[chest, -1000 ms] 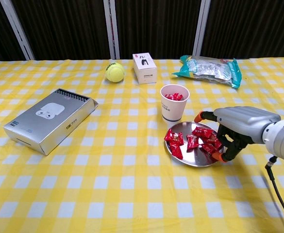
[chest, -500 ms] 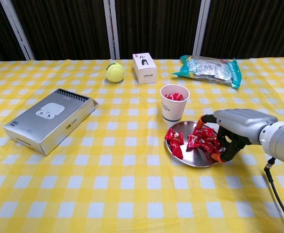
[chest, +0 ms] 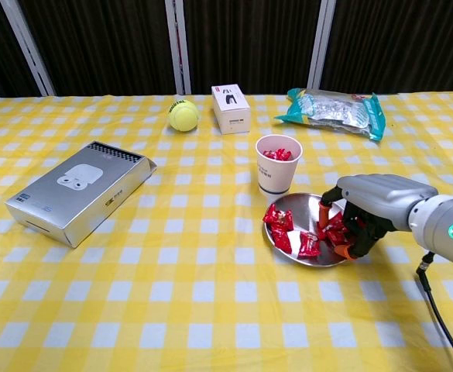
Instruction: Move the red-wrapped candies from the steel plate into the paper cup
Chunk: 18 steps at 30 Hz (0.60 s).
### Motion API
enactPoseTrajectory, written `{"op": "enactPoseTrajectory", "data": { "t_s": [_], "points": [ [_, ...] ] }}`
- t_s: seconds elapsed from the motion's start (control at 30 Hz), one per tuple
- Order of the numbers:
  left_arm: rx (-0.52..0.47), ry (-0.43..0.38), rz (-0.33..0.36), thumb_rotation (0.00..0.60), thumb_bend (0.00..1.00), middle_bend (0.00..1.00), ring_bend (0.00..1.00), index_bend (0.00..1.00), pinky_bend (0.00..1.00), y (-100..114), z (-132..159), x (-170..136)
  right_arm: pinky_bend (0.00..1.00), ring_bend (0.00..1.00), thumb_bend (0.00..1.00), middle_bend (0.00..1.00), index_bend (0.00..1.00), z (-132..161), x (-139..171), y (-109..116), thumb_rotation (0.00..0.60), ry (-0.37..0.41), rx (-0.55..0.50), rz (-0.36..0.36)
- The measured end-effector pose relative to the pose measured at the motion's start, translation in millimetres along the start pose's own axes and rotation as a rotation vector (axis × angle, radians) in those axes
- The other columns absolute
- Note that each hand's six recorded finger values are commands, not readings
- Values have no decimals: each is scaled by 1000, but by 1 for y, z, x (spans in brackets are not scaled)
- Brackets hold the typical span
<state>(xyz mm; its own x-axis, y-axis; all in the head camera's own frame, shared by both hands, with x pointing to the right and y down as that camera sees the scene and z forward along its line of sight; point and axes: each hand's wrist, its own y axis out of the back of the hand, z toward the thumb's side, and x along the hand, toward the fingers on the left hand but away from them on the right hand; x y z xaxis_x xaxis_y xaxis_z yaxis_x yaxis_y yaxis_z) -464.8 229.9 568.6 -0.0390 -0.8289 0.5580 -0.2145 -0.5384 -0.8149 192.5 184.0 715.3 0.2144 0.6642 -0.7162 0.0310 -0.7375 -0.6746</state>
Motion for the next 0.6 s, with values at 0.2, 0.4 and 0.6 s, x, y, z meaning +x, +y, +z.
{"op": "enactPoseTrajectory", "data": {
  "t_s": [0.2, 0.4, 0.6],
  "points": [
    [-1, -1, 0, 600, 5, 0, 0, 0, 0, 0, 0, 0, 1000, 921, 496, 822, 595, 2, 0, 0, 600, 14, -12, -14],
    [0, -2, 0, 600, 5, 0, 0, 0, 0, 0, 0, 0, 1000, 922, 516, 822, 599, 8, 0, 4, 600, 38, -33, -37],
    [-3, -3, 1, 600, 5, 0, 0, 0, 0, 0, 0, 0, 1000, 922, 518, 822, 599, 14, 2, 8, 600, 59, -40, -51]
  ]
}}
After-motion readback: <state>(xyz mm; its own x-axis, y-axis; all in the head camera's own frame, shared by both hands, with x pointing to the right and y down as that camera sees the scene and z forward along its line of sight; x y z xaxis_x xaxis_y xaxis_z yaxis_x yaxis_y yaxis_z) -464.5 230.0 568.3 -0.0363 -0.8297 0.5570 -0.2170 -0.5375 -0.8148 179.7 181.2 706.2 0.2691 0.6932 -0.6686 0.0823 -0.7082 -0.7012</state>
